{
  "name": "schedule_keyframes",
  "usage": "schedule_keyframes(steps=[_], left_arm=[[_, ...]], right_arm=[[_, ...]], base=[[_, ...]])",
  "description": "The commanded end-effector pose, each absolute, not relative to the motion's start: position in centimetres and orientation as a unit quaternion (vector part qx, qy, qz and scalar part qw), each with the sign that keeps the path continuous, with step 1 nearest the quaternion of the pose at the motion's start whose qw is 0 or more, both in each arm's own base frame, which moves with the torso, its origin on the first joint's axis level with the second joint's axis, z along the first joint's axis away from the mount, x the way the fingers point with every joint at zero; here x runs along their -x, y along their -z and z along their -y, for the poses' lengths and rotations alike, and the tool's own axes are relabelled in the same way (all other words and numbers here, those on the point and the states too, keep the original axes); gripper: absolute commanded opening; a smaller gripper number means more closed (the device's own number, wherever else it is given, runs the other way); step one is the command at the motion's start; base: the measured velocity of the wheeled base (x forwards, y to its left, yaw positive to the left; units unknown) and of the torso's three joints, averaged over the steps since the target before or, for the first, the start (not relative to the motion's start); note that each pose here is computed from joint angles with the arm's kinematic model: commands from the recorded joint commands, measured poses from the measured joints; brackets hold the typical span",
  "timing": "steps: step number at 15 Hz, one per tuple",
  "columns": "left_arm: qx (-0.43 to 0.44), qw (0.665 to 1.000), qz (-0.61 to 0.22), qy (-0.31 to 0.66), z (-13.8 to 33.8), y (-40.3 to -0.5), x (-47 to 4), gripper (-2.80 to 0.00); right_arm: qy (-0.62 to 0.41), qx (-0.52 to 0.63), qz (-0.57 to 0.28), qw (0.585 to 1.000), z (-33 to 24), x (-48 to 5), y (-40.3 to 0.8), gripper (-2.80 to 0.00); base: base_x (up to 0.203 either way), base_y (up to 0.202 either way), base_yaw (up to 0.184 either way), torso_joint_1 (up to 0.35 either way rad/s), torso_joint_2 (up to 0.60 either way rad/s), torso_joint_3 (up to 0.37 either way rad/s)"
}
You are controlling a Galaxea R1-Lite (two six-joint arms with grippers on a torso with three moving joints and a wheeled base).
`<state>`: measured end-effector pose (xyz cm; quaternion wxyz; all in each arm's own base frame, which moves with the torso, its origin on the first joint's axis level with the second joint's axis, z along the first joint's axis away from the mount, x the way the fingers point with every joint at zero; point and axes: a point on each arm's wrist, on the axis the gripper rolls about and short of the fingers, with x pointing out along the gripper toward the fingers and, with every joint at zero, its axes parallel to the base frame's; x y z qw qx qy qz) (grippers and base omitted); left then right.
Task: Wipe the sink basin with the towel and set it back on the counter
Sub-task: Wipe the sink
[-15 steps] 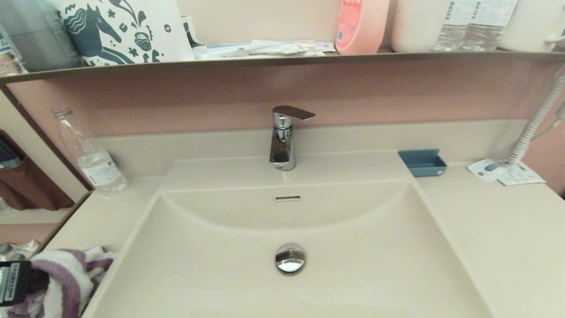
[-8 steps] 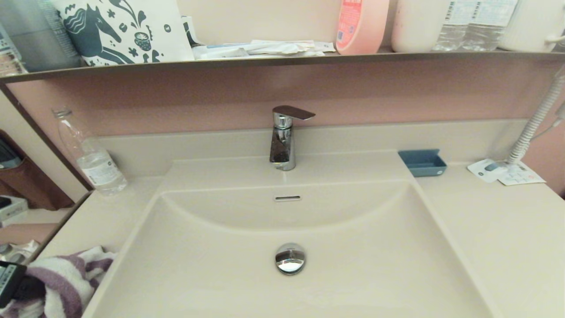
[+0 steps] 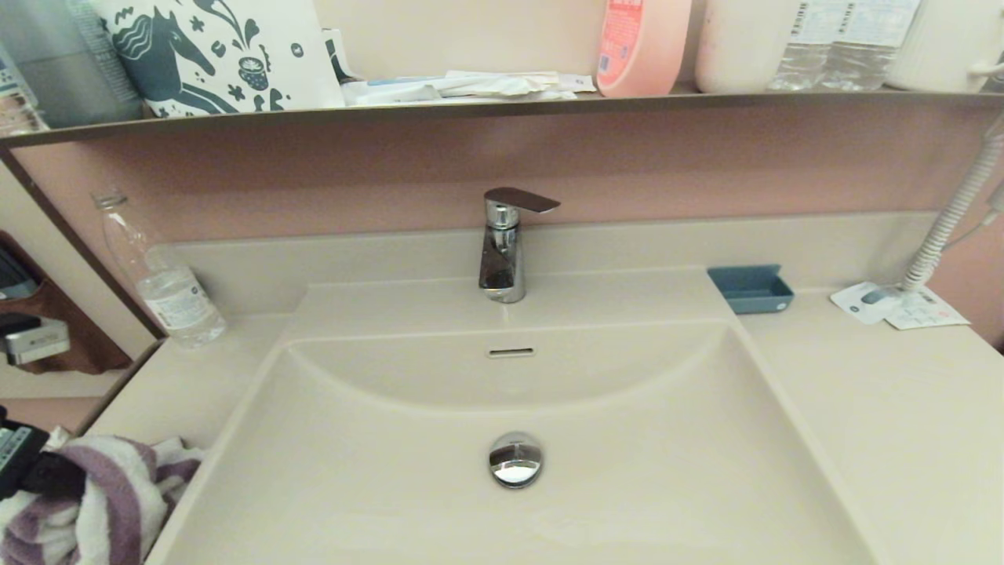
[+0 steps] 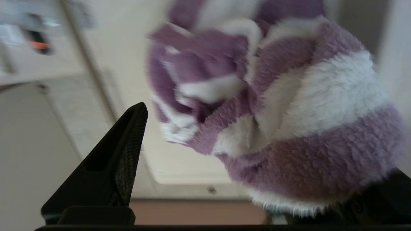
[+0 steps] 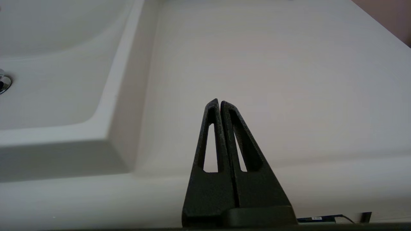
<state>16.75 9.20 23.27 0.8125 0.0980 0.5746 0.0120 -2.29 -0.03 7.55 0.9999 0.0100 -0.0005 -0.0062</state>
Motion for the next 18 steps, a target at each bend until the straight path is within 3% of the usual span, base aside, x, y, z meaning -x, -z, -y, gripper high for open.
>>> schedule_keyframes(steps=[1,7,13,18], left_arm=[[-0.081,0.789,-0.609,0.015,-9.8,-22.6,-18.0,0.00],[-0.056,0.801,-0.595,0.045,-9.5,-22.8,-17.9,0.00],[-0.030,0.768,-0.637,0.063,-8.6,-27.4,-16.3,0.00],[-0.051,0.786,-0.615,0.041,-8.0,-29.4,-14.9,0.00]], right_arm=[[0.006,-0.010,0.000,1.000,0.0,2.3,-7.5,-2.80],[0.006,-0.010,0.000,1.000,0.0,2.3,-7.5,-2.80],[0.006,-0.010,0.000,1.000,0.0,2.3,-7.5,-2.80],[0.006,-0.010,0.000,1.000,0.0,2.3,-7.5,-2.80]], base=[[0.000,0.000,0.000,0.000,0.00,0.000],[0.000,0.000,0.000,0.000,0.00,0.000],[0.000,0.000,0.000,0.000,0.00,0.000],[0.000,0.000,0.000,0.000,0.00,0.000]])
